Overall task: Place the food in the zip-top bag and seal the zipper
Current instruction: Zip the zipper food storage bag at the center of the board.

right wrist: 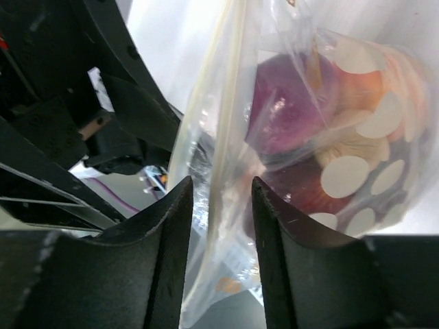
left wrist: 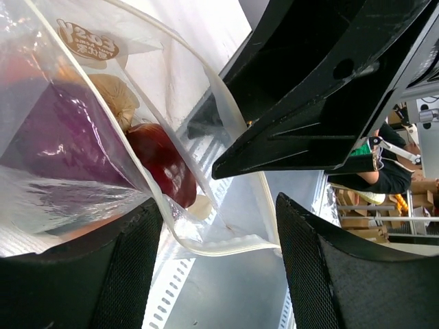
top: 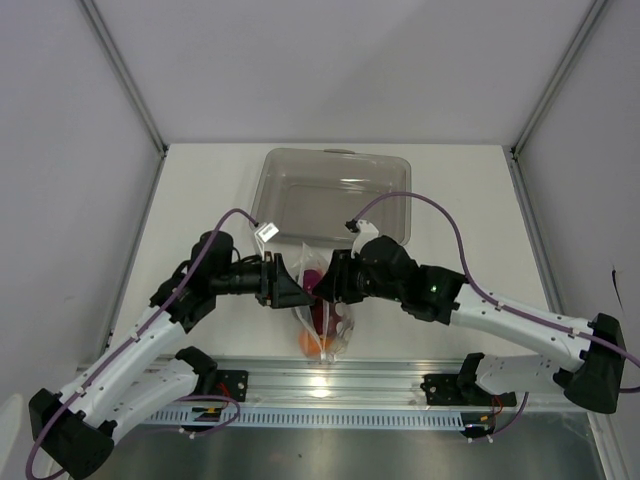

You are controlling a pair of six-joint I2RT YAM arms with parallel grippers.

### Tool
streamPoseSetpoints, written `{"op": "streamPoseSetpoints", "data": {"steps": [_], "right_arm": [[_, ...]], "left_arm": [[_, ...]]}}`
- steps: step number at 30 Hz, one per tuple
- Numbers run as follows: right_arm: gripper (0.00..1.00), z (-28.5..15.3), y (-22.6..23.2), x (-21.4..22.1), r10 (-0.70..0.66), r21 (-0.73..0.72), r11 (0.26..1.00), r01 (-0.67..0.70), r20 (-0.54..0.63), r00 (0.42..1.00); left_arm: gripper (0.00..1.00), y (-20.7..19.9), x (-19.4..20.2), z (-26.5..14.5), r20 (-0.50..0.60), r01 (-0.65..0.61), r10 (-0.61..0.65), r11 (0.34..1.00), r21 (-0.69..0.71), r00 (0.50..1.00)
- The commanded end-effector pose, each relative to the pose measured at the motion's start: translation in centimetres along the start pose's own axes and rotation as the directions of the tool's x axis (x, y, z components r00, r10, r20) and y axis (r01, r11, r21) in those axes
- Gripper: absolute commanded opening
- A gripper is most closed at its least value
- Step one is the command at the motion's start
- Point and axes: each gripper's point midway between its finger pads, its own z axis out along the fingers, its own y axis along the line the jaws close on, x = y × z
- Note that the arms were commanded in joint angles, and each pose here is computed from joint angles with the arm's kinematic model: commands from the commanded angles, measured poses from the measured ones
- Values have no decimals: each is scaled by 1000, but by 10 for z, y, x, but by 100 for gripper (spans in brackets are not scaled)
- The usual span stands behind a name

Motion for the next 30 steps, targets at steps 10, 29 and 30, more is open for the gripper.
{"op": "streamPoseSetpoints", "data": {"steps": [10, 29, 30], "right_arm": [[73, -35, 1, 17, -222, -74, 973, 217, -71, 972], [66, -47, 31, 65, -319, -36, 948, 317, -156, 935], [66, -48, 33, 70, -328, -37, 944, 327, -164, 930]], "left_arm": [[64, -3, -16, 0, 61, 47, -45, 998, -37, 997], [59, -1, -25, 0, 100, 143, -134, 986, -88, 986], [59, 0, -24, 0, 98, 144, -135, 985, -90, 986]]}}
